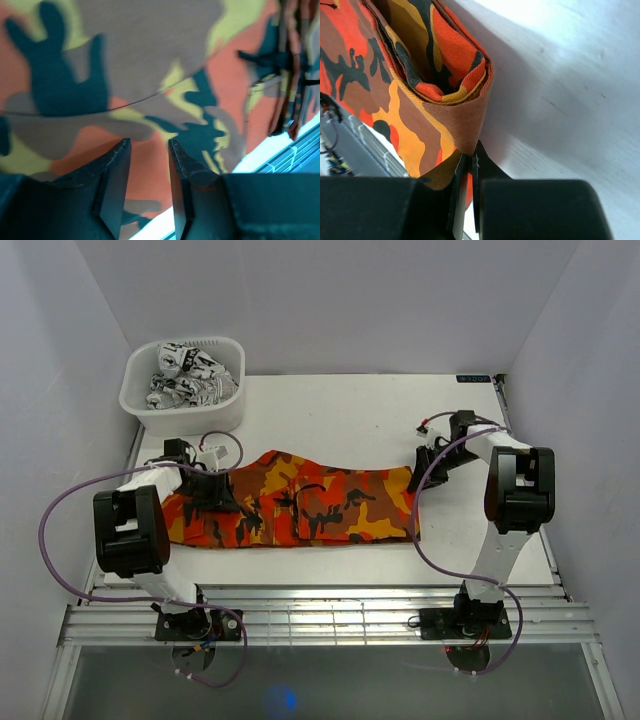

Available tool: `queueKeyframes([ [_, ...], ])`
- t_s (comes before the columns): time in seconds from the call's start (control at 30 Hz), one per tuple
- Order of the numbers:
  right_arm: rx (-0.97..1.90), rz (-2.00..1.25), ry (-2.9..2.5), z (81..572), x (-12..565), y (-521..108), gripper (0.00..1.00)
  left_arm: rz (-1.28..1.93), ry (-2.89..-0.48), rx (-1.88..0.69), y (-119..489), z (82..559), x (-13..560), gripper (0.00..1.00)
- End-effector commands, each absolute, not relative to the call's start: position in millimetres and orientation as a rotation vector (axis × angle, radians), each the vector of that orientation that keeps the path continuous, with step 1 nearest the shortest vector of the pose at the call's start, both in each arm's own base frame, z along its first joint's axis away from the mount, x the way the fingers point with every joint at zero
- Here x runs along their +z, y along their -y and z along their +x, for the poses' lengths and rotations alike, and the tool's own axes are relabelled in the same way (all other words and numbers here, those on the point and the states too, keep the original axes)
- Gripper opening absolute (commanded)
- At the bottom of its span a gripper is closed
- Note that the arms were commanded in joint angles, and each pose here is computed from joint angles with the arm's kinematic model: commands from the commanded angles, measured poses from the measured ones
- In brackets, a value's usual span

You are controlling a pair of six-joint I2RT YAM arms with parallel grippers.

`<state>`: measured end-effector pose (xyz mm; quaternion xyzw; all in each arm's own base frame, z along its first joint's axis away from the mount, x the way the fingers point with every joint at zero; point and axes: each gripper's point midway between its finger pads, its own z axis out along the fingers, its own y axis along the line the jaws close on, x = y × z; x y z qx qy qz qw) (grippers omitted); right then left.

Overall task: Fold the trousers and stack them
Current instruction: Fold the trousers

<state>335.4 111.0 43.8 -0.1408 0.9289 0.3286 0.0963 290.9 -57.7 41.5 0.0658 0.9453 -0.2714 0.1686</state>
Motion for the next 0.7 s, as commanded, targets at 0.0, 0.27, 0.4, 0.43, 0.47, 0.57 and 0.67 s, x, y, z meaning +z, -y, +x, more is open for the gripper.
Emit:
queueKeyframes([
  [0.0,1.221,-0.396,-2.736,319.6,45.4,-114.5,0.09,0.147,-2.677,-0.783,56.2,296.0,41.9,0.45],
  [0.27,1.199,-0.334,-2.787,302.7,43.1,-105.8,0.67,0.289,-2.468,-0.912,78.3,311.2,100.0,0.52],
  [0.4,1.022,-0.298,-2.849,292.1,48.4,-89.1,0.76,0.395,-2.396,-0.852,96.5,315.0,127.3,0.62],
  [0.43,1.006,-0.293,-2.846,289.3,52.5,-88.4,0.76,0.399,-2.386,-0.847,100.0,315.4,130.1,0.64],
  [0.47,1.012,-0.282,-2.852,285.2,52.6,-89.0,0.74,0.384,-2.386,-0.849,103.7,315.2,132.1,0.65],
  [0.57,1.053,-0.263,-2.899,268.5,43.0,-93.1,0.69,0.455,-2.346,-0.863,129.4,312.0,137.6,0.65],
  [0.67,1.130,-0.256,-2.920,257.8,28.4,-99.2,0.65,0.476,-2.351,-0.847,148.9,312.8,134.0,0.65],
])
